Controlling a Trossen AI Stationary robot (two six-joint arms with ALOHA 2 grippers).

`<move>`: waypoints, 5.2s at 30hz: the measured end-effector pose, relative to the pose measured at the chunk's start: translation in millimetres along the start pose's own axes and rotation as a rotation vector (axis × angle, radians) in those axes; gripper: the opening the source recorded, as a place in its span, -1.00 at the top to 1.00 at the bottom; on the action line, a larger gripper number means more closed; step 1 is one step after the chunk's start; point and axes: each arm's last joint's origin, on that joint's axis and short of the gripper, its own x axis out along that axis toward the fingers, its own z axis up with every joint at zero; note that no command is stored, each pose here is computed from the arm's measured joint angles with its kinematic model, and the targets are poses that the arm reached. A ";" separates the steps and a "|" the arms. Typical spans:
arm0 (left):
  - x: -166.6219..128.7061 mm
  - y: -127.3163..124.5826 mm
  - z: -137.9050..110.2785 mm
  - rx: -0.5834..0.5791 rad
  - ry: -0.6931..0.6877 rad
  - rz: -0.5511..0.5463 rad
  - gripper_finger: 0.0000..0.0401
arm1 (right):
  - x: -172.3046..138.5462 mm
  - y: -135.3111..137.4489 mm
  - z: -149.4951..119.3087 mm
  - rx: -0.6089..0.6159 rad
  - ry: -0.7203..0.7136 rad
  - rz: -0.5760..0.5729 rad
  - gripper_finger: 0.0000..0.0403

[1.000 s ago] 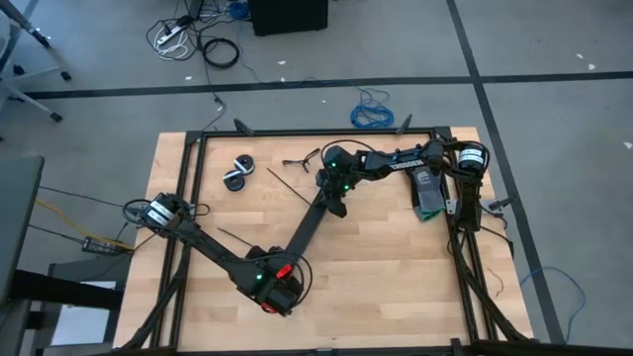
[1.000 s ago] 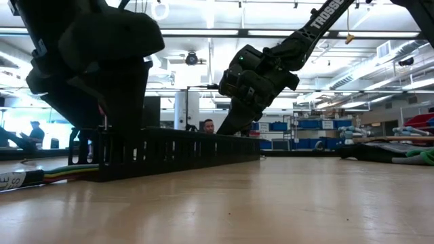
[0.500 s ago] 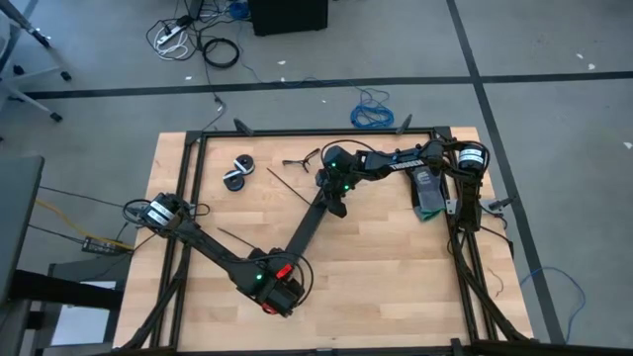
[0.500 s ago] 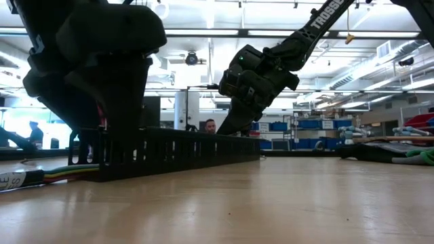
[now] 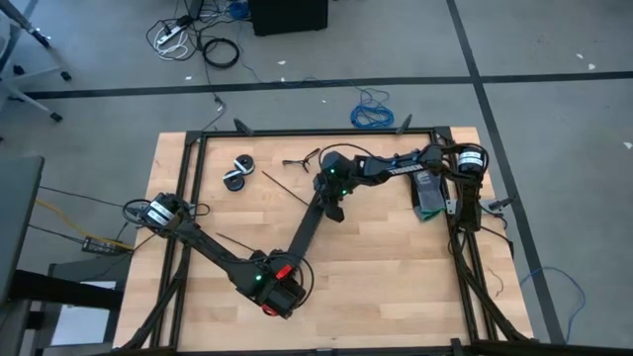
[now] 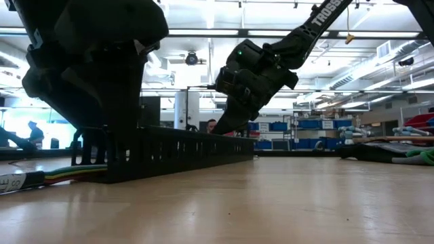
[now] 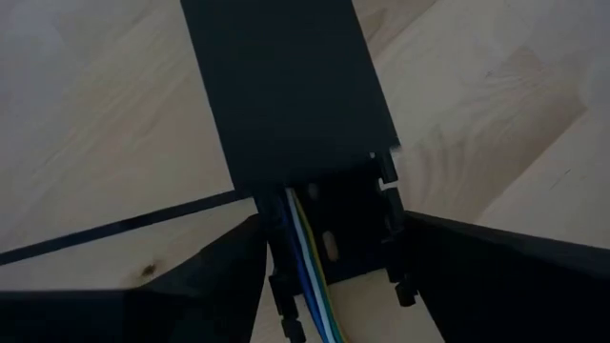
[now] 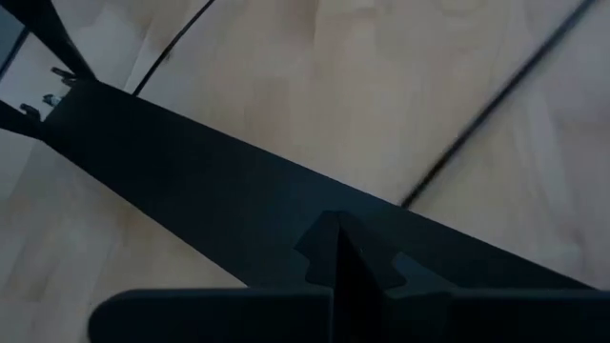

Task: Ziptie cables
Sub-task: Insert the black cover of the black cable duct

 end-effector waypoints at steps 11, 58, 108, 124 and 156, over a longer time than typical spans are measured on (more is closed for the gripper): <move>0.0 0.2 -0.1 0.004 0.003 0.001 -0.12 | 7.2 16.0 1.9 0.005 0.000 0.048 1.00; 4.9 5.7 -1.3 -0.095 0.107 0.030 -0.43 | -1.4 -2.5 -1.0 0.051 0.011 -0.015 1.00; 7.9 6.8 6.4 -0.129 0.162 0.031 0.00 | -12.2 -14.1 22.0 0.034 -0.243 0.215 1.00; 8.2 6.5 6.1 -0.128 0.163 0.028 0.00 | -27.9 -49.2 0.6 0.078 -0.125 0.059 1.00; 8.3 5.4 6.1 -0.130 0.165 0.017 0.00 | -1.8 -3.9 1.7 -0.050 -0.028 0.038 1.00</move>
